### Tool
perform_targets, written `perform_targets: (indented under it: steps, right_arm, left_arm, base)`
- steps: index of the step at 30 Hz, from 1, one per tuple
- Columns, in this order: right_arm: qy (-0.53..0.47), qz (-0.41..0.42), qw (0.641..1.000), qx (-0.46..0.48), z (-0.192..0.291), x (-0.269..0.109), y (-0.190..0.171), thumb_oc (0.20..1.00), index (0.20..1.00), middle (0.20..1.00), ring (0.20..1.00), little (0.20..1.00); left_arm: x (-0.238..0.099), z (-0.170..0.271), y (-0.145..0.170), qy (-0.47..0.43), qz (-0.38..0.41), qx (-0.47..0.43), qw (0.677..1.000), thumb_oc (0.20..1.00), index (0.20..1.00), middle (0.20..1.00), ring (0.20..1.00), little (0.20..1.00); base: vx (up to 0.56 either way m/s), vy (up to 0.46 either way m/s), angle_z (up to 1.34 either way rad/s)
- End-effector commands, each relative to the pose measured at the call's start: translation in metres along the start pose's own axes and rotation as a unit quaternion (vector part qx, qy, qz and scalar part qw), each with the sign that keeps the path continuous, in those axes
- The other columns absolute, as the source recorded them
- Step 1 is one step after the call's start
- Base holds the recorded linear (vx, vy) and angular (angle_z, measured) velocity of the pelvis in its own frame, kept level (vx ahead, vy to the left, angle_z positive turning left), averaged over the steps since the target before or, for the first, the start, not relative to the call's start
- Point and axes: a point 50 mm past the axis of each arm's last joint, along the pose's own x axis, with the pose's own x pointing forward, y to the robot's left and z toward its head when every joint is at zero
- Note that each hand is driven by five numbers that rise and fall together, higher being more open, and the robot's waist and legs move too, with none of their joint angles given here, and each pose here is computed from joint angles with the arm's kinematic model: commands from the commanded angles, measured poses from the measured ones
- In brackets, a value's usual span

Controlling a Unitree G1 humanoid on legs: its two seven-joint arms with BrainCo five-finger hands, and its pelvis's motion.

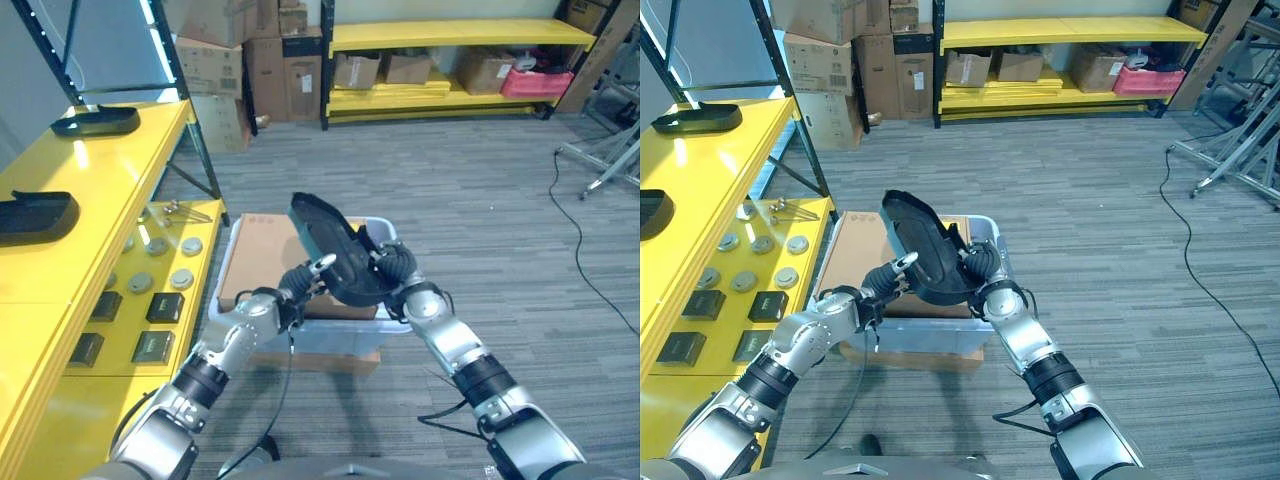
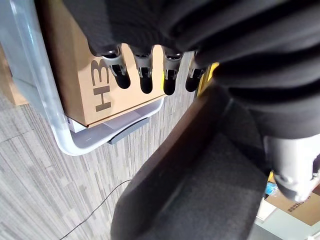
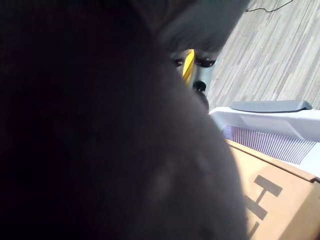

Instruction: Move parts from the plastic box to the shelf.

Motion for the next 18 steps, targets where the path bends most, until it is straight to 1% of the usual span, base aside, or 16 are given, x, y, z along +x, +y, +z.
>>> perform_targets:
  steps: [1,2,10,18]
  right_arm:
    - [-0.131,-0.007,0.991,0.003,0.068,0.018,-0.006,0.200,0.200,0.200,0.200,0.200]
    - [-0.132,-0.006,0.991,0.005,0.070,0.018,-0.005,0.200,0.200,0.200,0.200,0.200]
    - [-0.134,0.001,0.991,0.013,0.082,0.019,0.002,0.200,0.200,0.200,0.200,0.200]
    - [-0.134,0.007,0.991,0.020,0.090,0.019,0.007,0.200,0.200,0.200,0.200,0.200]
  left_arm:
    - [0.020,0.002,-0.037,0.008,-0.059,0.016,0.998,0.247,0.247,0.247,0.247,0.247]
    - [0.021,0.001,-0.039,0.007,-0.066,0.010,0.998,0.200,0.200,0.200,0.200,0.200]
    - [0.024,0.006,-0.060,-0.013,-0.083,-0.010,0.996,0.200,0.200,0.200,0.200,0.200]
    - [0.026,0.008,-0.070,-0.020,-0.092,-0.026,0.995,0.200,0.200,0.200,0.200,0.200]
  base:
    - [0.00,0.000,0.00]
    - [0.00,0.000,0.00]
    - [0.00,-0.001,-0.01]
    - [0.00,-0.001,0.00]
